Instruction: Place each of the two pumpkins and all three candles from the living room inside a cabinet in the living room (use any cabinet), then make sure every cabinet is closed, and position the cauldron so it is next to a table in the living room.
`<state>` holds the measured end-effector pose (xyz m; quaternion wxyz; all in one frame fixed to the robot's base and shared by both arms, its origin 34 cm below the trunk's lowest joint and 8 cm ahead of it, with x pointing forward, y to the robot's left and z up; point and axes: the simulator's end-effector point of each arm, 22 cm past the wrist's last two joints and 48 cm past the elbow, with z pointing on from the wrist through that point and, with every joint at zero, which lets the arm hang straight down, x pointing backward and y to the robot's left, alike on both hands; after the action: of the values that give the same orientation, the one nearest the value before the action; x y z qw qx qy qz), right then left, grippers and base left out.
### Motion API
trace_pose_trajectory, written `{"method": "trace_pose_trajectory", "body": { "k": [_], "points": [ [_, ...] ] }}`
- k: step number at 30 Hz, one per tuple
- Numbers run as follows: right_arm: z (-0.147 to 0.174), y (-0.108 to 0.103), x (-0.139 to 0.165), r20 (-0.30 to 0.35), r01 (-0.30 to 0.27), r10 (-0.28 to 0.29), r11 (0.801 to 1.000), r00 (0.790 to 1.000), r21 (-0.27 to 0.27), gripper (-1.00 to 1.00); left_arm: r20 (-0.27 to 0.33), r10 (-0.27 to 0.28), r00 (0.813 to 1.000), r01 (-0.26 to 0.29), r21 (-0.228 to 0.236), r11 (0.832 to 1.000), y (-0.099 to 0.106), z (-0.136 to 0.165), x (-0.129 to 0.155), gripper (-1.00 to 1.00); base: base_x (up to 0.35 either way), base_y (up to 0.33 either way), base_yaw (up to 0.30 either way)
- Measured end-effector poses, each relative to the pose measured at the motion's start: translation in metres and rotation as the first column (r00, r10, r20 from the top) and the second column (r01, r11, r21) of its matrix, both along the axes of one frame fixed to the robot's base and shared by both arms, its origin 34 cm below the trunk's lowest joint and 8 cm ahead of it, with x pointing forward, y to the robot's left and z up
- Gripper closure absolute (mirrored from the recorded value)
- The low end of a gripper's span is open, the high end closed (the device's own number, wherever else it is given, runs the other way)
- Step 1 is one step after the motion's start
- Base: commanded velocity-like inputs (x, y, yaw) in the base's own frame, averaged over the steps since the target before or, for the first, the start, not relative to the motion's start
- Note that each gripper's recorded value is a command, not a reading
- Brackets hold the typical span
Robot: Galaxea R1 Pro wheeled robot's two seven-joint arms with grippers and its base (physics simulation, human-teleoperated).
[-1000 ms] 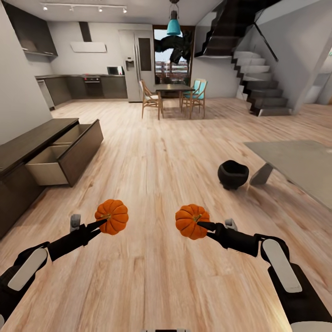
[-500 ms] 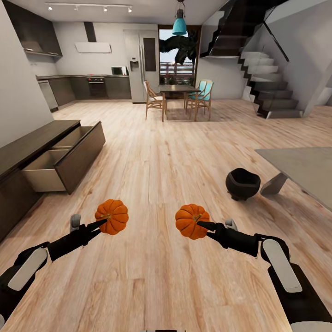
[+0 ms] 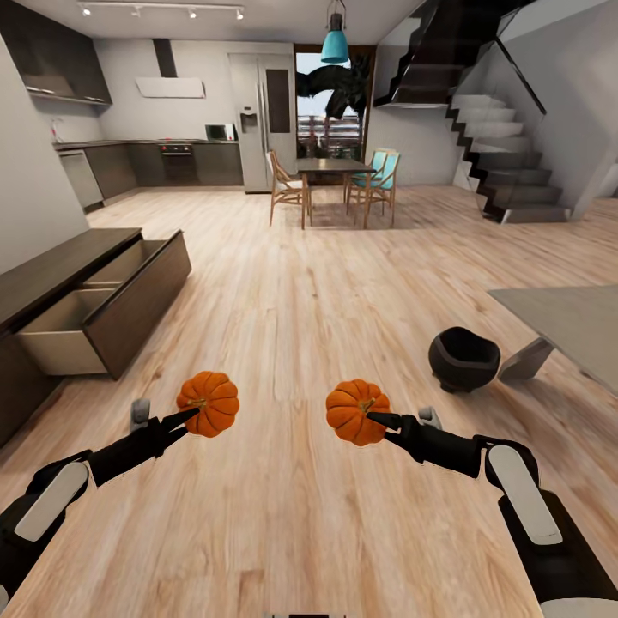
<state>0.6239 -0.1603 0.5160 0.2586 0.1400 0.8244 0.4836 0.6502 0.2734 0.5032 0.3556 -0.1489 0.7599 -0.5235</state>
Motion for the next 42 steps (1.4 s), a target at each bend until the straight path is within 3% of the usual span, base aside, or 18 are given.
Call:
{"method": "trace_pose_trajectory", "body": {
  "k": [42],
  "points": [
    [0.0001,0.0002,0.0000,0.000,0.000,0.000,1.000,1.000,0.001,1.00,0.000,0.000,1.000,0.000,0.000,1.000,-0.0006,-0.0003,0.0000,1.00,0.337,0.000,0.000]
  ]
}}
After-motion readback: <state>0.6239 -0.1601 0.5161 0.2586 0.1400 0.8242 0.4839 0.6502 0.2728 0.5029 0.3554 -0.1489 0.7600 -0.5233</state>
